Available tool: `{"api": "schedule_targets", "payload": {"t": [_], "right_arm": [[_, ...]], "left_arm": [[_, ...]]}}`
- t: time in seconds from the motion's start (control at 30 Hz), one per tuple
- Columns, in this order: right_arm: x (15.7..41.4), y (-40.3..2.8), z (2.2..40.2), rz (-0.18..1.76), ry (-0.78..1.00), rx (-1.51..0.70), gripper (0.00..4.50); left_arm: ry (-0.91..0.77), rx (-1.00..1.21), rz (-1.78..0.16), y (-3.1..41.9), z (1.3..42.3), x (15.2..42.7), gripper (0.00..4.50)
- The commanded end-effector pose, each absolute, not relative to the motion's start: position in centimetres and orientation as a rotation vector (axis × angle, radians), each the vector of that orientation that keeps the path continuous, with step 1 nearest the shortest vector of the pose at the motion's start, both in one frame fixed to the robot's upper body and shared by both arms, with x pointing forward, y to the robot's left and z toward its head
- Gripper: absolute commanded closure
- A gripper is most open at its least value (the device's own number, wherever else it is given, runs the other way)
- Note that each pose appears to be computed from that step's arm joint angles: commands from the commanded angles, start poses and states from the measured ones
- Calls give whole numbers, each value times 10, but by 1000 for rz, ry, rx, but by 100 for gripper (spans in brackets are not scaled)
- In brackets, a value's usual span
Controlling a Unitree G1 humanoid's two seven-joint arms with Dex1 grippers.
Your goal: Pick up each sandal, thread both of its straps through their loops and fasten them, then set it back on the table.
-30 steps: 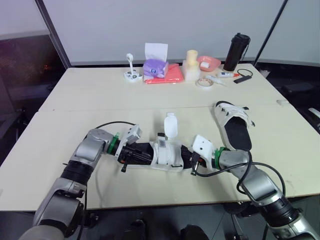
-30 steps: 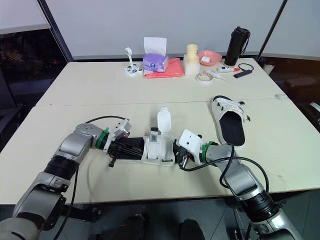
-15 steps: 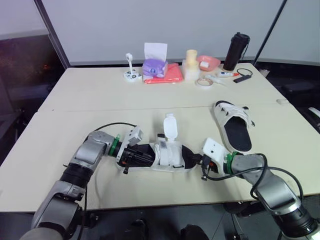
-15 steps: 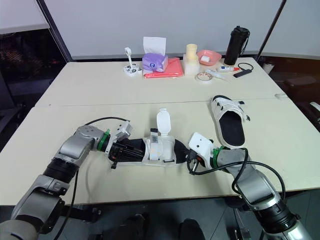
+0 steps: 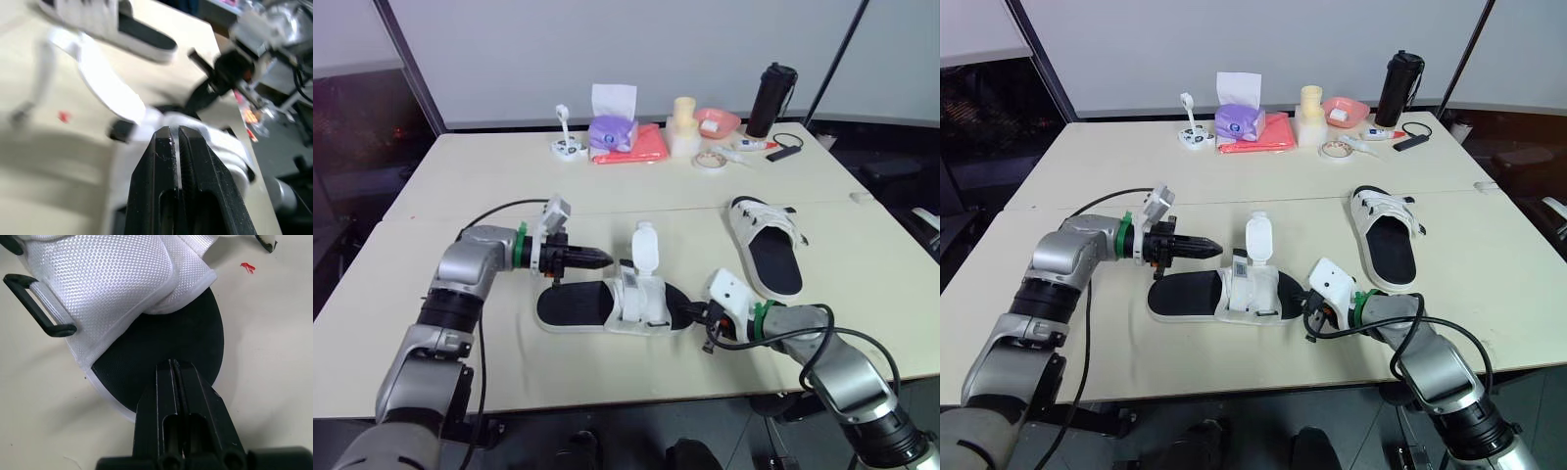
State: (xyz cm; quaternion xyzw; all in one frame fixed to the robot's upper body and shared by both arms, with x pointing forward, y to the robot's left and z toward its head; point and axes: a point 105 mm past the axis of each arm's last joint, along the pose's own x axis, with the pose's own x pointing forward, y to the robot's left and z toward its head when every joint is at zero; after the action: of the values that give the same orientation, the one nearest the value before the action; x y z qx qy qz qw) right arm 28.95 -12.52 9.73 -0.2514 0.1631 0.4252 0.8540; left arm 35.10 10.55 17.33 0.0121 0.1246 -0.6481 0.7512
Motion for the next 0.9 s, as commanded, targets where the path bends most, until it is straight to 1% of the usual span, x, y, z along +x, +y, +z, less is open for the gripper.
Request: {"api": "schedule_targets", "payload": {"t": [0.03, 0.23, 0.4, 0.5, 0.53, 0.6, 0.63, 0.67, 0.77, 0.8, 0.9], "right_arm": [[285, -110, 85, 961, 371, -483, 450], [287, -101, 74, 989, 387, -472, 450], [284, -102, 61, 1004, 421, -529, 450], [283, -104, 60, 1000, 420, -531, 450], [283, -104, 60, 997, 419, -532, 450], [284, -106, 61, 989, 418, -533, 450], [284, -106, 61, 985, 417, -533, 450], [284, -107, 61, 982, 416, -534, 450], [284, -106, 61, 978, 414, -535, 450], [284, -106, 61, 977, 413, -535, 450], [285, -107, 62, 969, 409, -536, 450]], "left_arm": [[235, 38, -1408, 102, 179, 357, 429], [238, 42, -1388, 96, 175, 368, 429], [226, 66, -1276, 82, 168, 392, 429], [226, 38, -1253, 80, 170, 399, 429], [230, 11, -1256, 79, 173, 400, 378], [236, -25, -1261, 80, 176, 401, 300], [239, -32, -1261, 80, 177, 401, 245], [242, -36, -1265, 80, 177, 401, 203], [236, -66, -1262, 84, 182, 402, 42], [231, -85, -1259, 86, 185, 402, 7], [223, -140, -1245, 92, 195, 403, 7]]}}
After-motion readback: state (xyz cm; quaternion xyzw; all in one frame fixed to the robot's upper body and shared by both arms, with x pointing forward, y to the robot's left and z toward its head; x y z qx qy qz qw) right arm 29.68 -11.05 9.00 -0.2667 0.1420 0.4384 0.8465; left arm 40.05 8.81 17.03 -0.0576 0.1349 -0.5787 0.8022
